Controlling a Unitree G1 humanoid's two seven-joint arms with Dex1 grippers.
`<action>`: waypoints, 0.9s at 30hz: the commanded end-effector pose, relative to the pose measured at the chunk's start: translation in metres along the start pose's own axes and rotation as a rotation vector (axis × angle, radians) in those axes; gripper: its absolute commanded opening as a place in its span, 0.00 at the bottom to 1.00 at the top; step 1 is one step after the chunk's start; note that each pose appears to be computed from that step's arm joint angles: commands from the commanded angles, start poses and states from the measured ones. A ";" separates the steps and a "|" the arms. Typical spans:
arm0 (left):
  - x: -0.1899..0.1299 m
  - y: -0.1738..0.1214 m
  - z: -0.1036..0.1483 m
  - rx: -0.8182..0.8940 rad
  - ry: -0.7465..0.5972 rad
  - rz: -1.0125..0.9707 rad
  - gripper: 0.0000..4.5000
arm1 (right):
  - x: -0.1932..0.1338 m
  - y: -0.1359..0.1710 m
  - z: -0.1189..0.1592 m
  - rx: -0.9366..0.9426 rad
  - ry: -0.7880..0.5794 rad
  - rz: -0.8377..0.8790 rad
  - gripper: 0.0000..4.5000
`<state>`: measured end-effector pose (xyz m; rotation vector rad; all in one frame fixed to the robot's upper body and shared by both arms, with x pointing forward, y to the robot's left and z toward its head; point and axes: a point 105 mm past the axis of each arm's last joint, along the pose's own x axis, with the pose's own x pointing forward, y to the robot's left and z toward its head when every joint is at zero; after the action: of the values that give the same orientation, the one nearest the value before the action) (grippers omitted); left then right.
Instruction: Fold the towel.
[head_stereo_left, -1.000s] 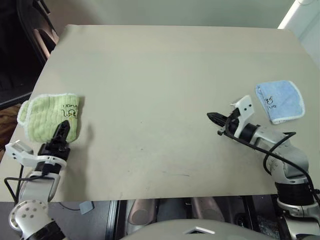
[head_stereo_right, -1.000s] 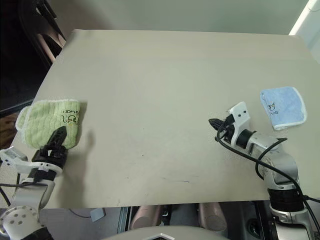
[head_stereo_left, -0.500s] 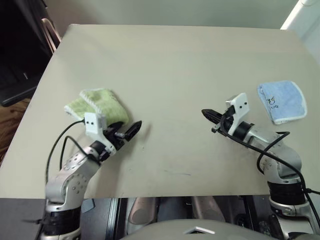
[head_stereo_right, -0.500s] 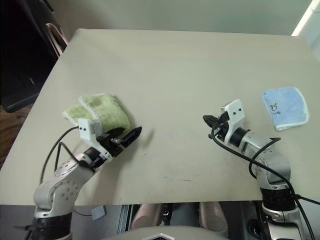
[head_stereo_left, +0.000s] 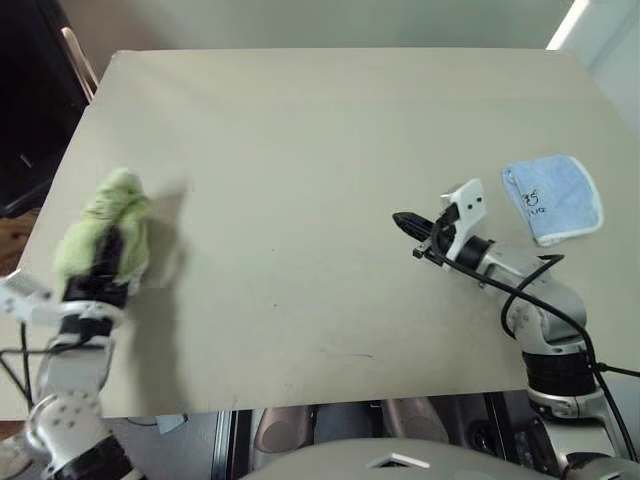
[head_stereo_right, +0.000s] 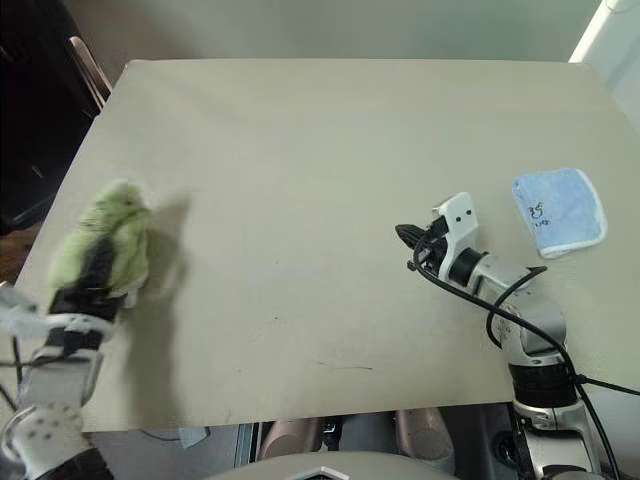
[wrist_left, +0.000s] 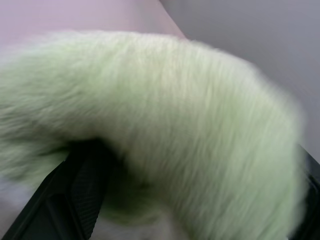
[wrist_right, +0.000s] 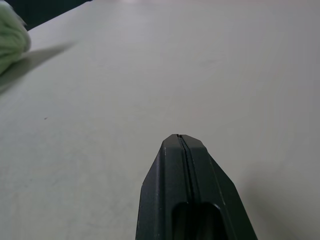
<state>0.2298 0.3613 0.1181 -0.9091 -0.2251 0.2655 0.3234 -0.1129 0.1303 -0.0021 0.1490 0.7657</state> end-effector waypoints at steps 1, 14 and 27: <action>-0.020 0.005 0.026 -0.037 -0.096 0.010 0.86 | 0.001 0.003 0.011 -0.038 -0.032 0.032 0.00; -0.022 -0.030 -0.014 0.011 0.104 -0.143 0.04 | 0.006 0.004 0.011 -0.044 -0.027 0.057 0.00; -0.026 -0.035 -0.027 0.036 0.192 -0.188 0.49 | 0.005 0.005 0.012 -0.048 -0.034 0.048 0.00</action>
<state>0.2220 0.3123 0.1177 -0.8867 -0.1031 0.0380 0.3270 -0.1087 0.1293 -0.0057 0.1545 0.8023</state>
